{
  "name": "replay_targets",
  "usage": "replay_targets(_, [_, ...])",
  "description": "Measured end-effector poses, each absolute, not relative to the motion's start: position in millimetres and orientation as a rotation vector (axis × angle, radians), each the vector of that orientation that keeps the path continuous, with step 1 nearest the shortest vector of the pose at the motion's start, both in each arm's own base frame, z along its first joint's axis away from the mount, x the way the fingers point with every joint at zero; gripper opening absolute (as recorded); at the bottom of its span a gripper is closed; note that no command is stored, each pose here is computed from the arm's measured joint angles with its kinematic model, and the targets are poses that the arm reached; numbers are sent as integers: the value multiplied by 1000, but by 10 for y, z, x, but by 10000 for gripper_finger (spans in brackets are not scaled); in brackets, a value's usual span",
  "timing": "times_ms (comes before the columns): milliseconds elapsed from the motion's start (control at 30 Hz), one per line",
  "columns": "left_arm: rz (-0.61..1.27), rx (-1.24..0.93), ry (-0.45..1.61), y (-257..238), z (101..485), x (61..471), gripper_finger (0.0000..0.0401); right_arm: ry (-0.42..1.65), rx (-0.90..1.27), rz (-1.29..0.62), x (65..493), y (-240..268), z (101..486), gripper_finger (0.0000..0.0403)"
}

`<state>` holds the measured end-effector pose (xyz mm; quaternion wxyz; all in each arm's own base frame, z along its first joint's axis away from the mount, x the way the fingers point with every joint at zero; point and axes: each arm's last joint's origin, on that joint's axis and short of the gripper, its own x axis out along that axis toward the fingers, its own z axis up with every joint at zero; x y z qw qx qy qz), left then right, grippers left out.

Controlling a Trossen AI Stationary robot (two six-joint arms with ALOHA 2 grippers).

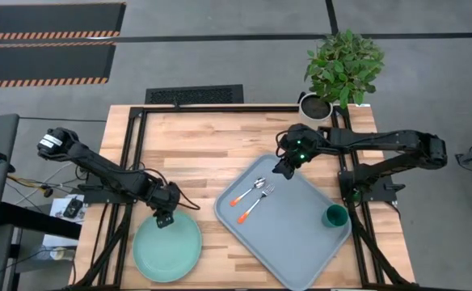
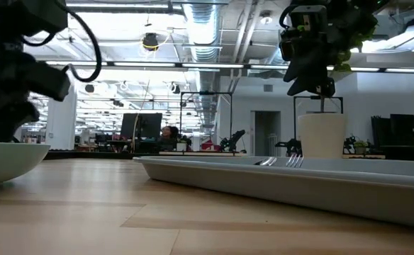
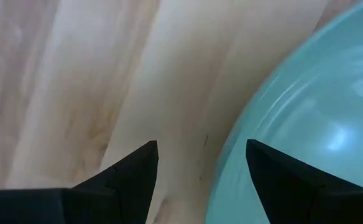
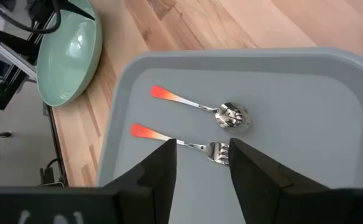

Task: Pick and place plate/cup/fork/spoon on tray
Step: Put the blue plate on the blue tray to the right of the orange fork

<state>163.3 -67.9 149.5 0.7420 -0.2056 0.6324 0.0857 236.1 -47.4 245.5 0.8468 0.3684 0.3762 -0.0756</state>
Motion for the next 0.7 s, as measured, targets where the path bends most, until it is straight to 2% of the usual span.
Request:
replay_targets(100, [114,-500,1409,-696,1431,1612,211,793,777,-159,2361,-474,2455,165])
replay_targets(167, [76,-528,1414,-707,1396,1602,182,793,777,-160,2361,-474,2454,163])
replay_targets(400, [136,-552,1408,-687,1318,1549,25,792,791,-166,2362,-474,2455,157])
replay_targets(700, [137,-580,1335,-722,1407,1656,4,790,791,-166,2364,-476,2455,150])
